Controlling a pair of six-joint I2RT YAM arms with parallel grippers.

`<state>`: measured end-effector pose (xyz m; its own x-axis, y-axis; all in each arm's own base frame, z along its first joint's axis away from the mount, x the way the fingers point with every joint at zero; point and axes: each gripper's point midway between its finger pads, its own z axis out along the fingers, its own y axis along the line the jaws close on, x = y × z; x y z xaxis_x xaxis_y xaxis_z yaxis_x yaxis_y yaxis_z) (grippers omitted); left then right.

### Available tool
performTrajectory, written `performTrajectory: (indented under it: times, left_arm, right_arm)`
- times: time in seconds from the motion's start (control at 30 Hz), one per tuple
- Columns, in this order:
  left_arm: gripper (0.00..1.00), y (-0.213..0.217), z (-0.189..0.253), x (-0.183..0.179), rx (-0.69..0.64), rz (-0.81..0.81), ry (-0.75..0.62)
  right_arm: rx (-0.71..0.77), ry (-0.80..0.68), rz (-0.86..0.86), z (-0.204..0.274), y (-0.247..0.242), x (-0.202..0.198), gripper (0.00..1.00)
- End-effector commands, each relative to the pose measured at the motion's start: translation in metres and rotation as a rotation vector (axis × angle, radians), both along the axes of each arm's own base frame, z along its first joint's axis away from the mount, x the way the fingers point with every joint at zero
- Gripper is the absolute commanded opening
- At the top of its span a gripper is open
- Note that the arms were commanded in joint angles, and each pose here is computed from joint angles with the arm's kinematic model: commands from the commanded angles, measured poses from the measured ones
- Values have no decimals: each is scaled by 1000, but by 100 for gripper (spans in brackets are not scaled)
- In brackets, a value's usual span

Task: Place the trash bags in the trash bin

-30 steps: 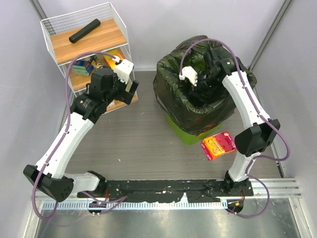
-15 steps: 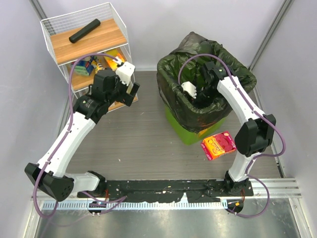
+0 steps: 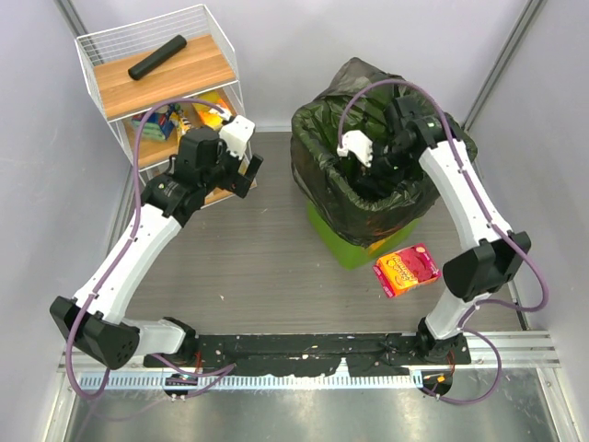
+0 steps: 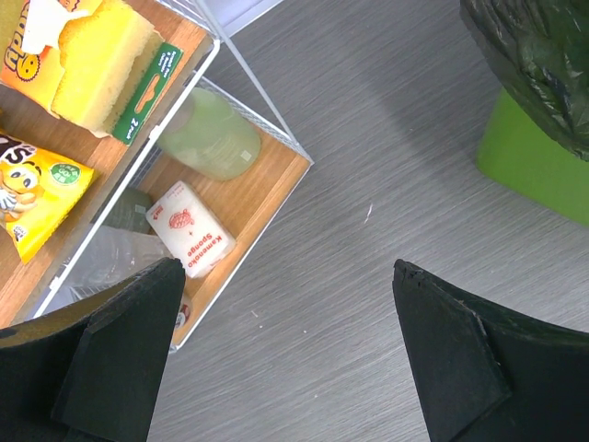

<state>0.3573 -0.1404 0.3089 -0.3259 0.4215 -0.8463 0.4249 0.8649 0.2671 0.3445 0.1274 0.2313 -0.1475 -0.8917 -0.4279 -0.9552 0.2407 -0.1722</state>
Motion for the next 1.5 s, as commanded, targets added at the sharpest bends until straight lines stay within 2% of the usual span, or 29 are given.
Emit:
performTrajectory:
  times: [0.0,0.23,0.4,0.93,1.23,1.47]
  left_arm:
    - [100,-5,27,9,-37,-10,-77]
    - [100,-14,57,10,-95,-49,-143]
    - [99,-15,68,12,-111,-47,-165]
    - [100,-9,52,7,-98,-34,-166]
    - [100,-10,45,8,-94,-38,-157]
    - [100,-13,41,9,-96,-42,-146]
  right_arm:
    - [79,-143,-3,62,3,-14,77]
    - [201,-355,-99,124,9,6,77]
    - [285,-427,-219,147,15,33,77]
    - [249,-351,-396,74,16,117,74]
    - [201,-279,-397,23,14,116,74]
    - [241,-309,-391,47,15,108,76]
